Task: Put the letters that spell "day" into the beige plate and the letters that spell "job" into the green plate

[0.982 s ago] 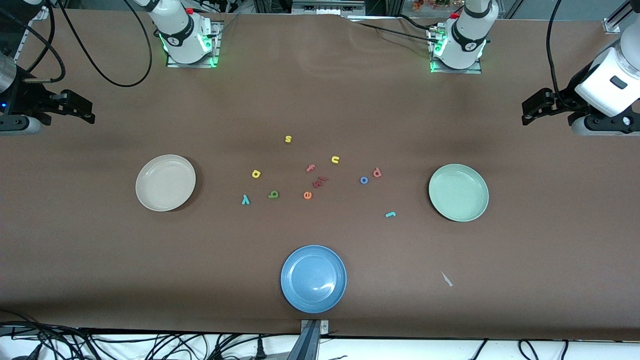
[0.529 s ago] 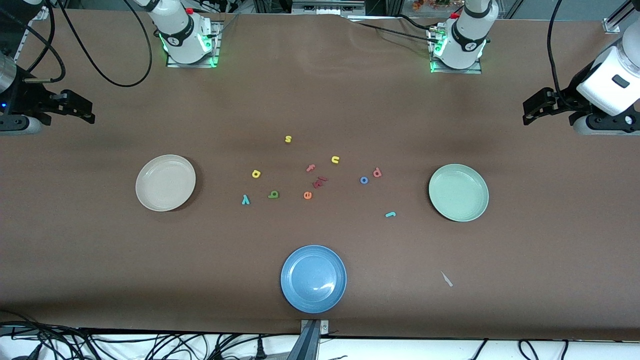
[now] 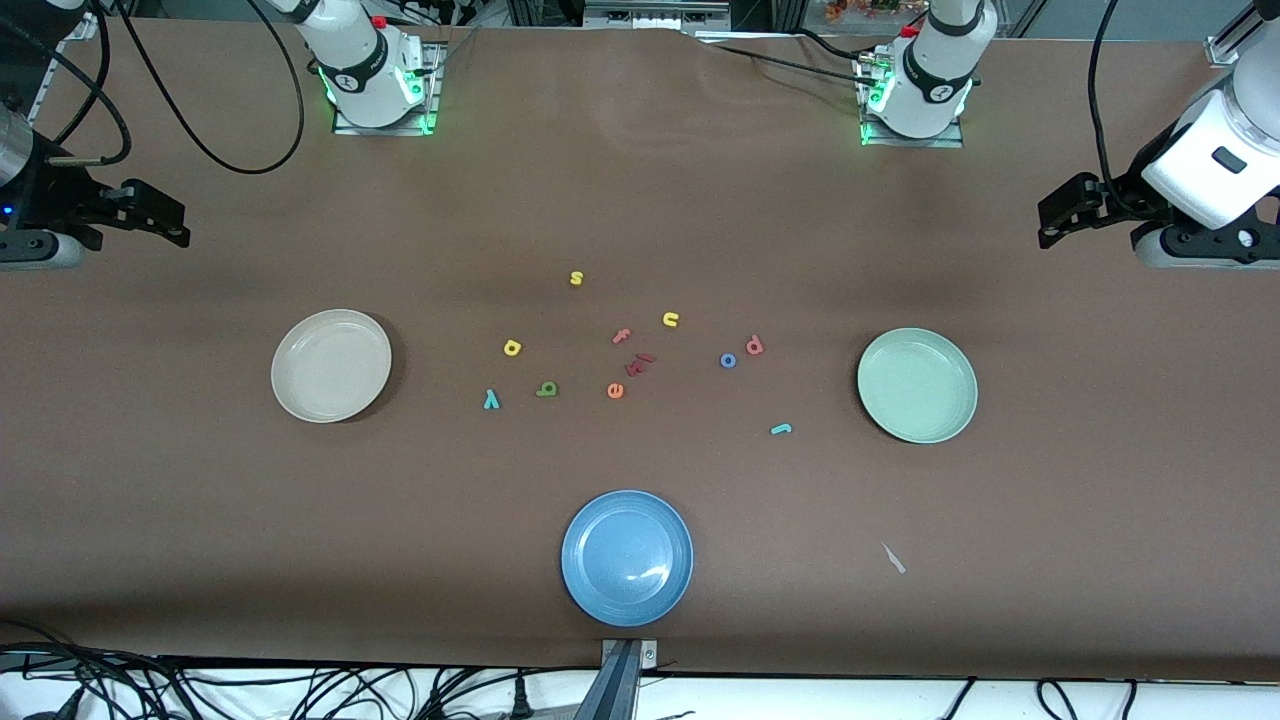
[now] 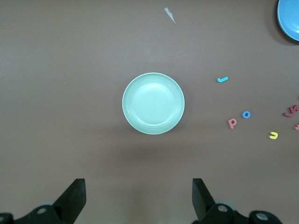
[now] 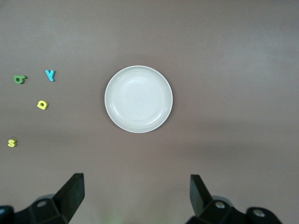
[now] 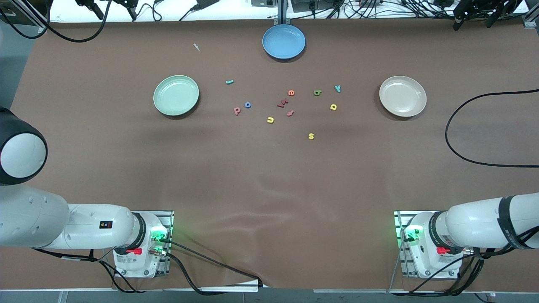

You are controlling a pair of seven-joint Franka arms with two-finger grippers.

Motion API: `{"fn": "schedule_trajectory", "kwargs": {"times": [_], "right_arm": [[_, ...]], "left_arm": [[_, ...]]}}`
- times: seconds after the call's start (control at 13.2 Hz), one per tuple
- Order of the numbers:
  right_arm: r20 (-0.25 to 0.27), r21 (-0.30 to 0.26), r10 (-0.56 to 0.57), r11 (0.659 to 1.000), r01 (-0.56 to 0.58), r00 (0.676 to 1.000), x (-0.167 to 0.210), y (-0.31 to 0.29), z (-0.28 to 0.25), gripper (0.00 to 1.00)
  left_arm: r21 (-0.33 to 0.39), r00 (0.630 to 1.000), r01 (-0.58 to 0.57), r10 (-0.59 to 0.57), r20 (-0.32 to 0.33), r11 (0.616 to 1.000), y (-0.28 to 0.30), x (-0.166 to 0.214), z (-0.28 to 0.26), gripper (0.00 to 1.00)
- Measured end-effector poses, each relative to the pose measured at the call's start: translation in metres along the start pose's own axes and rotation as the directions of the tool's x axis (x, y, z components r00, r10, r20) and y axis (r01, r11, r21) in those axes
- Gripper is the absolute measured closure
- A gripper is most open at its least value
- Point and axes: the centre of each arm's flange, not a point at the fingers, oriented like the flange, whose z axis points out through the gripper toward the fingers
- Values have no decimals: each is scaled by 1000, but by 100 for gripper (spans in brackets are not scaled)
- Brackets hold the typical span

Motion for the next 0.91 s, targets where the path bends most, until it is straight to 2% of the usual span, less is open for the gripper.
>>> {"fn": "schedule_trajectory", "kwargs": {"times": [0.91], "right_arm": [[1,0,1,1000,-1,1000,0,0,0,0]], "left_arm": [[0,1000,-17,17,0,1000,9,-1,0,0]]}}
